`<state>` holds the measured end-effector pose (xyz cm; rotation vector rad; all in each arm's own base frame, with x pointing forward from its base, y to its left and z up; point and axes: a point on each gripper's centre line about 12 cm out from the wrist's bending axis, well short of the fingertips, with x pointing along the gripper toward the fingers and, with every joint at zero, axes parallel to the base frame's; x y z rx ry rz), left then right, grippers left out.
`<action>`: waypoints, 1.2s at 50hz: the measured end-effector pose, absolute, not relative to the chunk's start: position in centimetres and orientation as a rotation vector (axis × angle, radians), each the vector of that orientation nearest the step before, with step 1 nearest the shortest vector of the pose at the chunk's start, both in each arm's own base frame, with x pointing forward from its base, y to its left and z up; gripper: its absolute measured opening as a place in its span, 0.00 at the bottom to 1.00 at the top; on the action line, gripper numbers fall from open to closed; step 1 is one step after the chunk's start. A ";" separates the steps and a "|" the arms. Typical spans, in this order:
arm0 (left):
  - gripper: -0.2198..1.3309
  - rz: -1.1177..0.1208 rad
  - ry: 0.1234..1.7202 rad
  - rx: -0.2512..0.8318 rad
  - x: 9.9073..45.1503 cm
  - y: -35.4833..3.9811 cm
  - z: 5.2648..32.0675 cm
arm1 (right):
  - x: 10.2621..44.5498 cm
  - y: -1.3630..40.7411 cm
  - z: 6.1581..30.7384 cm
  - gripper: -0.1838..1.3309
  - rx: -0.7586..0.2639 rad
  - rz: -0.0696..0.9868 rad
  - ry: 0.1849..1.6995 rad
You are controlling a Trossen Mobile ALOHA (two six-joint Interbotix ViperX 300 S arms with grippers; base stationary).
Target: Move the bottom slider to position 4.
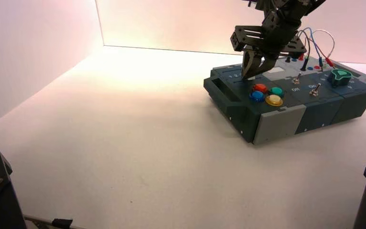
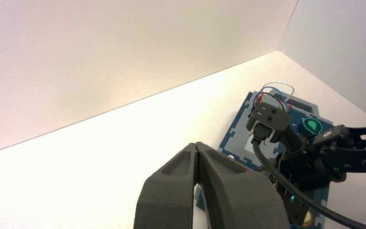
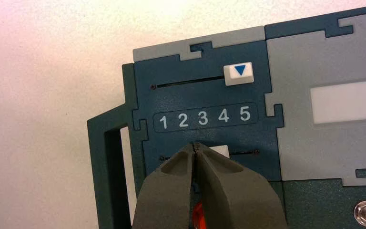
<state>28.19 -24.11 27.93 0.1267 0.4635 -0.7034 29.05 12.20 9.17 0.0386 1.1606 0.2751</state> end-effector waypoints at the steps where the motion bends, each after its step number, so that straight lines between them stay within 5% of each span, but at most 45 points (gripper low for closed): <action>1: 0.04 -0.703 0.464 0.127 28.2 -24.1 27.9 | 29.1 12.2 9.2 0.03 0.039 0.274 1.161; 60: 0.04 -0.704 0.460 0.127 28.2 -24.1 28.0 | 29.8 13.9 9.8 0.03 0.019 0.319 1.141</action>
